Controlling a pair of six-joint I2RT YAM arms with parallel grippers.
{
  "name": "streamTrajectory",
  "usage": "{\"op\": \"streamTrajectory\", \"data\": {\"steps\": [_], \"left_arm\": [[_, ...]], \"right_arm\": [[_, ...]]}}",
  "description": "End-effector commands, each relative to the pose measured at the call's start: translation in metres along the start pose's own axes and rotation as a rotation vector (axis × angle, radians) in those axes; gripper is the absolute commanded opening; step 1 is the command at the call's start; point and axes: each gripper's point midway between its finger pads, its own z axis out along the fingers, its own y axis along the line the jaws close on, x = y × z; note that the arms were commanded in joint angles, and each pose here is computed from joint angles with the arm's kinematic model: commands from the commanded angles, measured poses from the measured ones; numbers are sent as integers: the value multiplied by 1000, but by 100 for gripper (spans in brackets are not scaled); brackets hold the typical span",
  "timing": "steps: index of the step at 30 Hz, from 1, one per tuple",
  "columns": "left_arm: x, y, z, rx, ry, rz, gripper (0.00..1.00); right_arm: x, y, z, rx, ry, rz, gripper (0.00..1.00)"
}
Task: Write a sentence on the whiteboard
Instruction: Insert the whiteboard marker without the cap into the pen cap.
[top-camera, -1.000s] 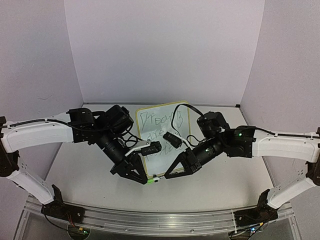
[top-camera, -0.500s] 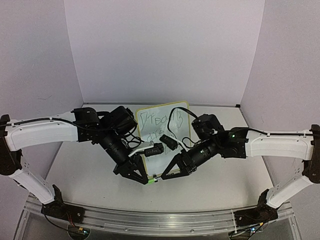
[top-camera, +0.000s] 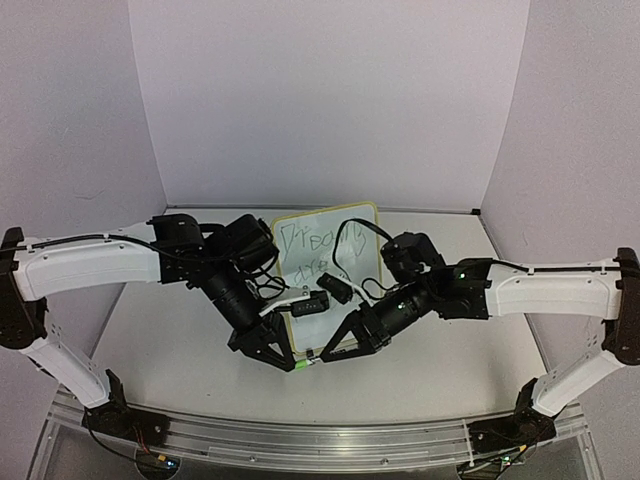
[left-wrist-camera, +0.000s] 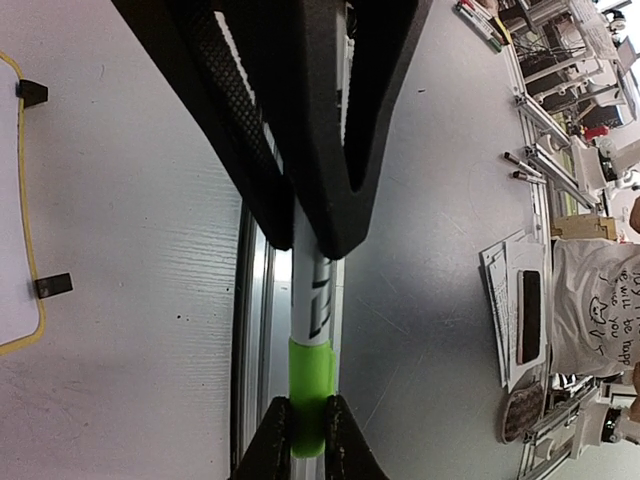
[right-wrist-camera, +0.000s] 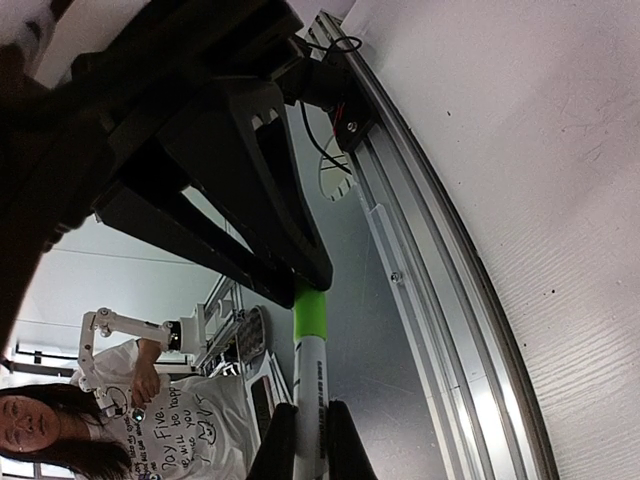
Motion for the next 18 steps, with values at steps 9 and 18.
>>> {"op": "streamTrajectory", "data": {"steps": [9, 18], "left_arm": [[-3, 70, -64, -415, -353, -123, 72], [35, 149, -135, -740, -531, -454, 86]], "right_arm": [[13, -62, -33, 388, -101, -44, 0], [38, -150, -118, 788, -178, 234, 0]]}}
